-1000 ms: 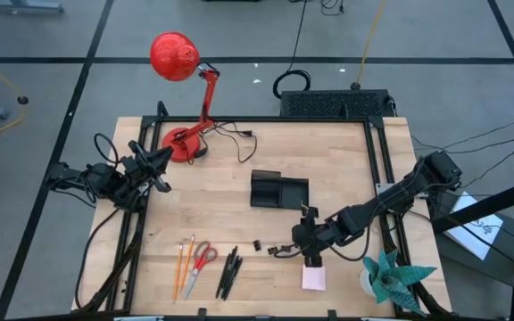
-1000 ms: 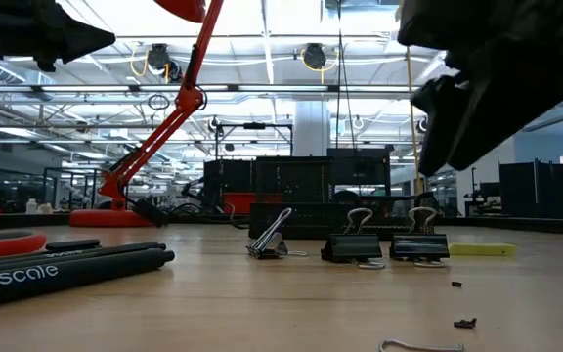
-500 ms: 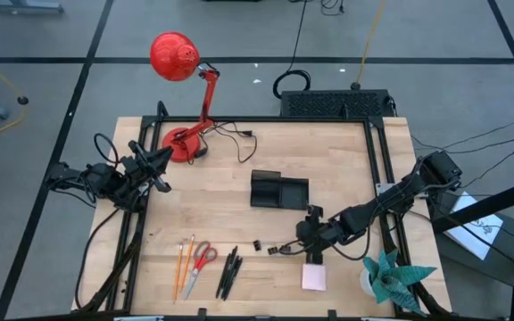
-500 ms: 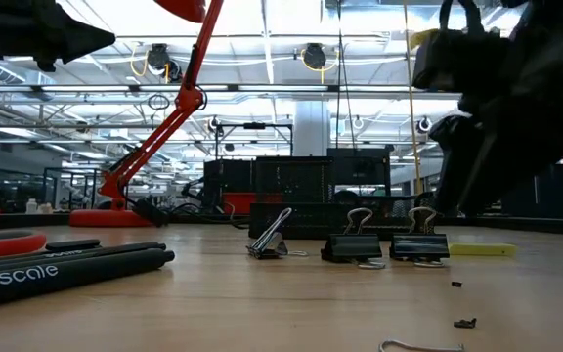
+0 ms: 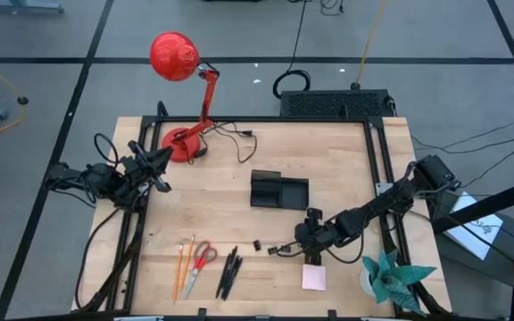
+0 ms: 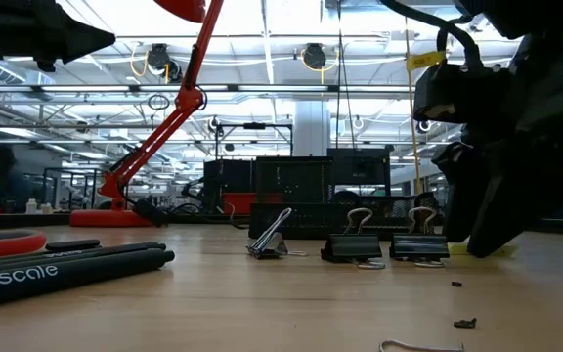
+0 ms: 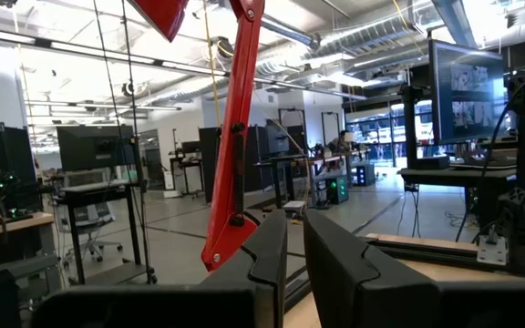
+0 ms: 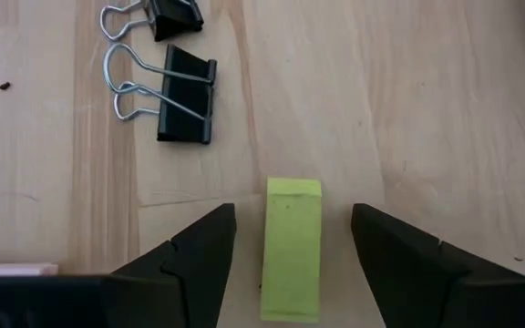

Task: Pick and place office supplies into organizer
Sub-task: Put the green eraser into the black desk organizer

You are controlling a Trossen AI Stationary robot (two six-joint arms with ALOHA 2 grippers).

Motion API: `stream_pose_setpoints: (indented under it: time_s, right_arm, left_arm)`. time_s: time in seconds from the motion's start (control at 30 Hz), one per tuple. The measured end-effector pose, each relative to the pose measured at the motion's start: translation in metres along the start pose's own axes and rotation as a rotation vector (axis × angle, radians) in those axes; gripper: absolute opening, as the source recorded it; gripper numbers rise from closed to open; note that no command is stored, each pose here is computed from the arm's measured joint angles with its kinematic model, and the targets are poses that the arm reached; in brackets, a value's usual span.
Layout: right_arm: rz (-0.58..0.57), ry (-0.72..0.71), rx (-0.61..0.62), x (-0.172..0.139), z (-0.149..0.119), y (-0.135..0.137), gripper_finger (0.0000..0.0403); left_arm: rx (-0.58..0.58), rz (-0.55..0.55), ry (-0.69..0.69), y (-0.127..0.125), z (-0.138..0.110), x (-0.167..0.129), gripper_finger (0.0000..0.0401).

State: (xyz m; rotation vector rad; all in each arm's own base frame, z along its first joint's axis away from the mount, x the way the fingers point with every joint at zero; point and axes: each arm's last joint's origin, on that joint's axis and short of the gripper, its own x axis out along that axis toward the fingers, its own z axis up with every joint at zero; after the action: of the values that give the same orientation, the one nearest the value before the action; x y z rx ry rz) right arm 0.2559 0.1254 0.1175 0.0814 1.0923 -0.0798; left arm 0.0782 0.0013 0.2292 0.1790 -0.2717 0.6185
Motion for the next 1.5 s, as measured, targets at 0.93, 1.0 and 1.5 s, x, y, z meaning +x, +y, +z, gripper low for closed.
stream_pose_setpoints:
  time_s: [0.93,1.0,1.5]
  right_arm:
    - [0.042,-0.028,-0.073,-0.013,0.014,-0.005,0.0066]
    - [0.060,-0.079,-0.083,-0.021,0.023,-0.004,0.0068]
    - [0.031,-0.243,-0.155,-0.045,0.066,-0.013,0.0063]
  left_arm:
    - [0.001,0.000,0.000,0.000,0.000,0.000,0.0047]
    - [0.002,0.000,0.000,0.000,0.000,0.000,0.0047]
    - [0.001,0.000,0.000,0.000,0.000,0.000,0.0047]
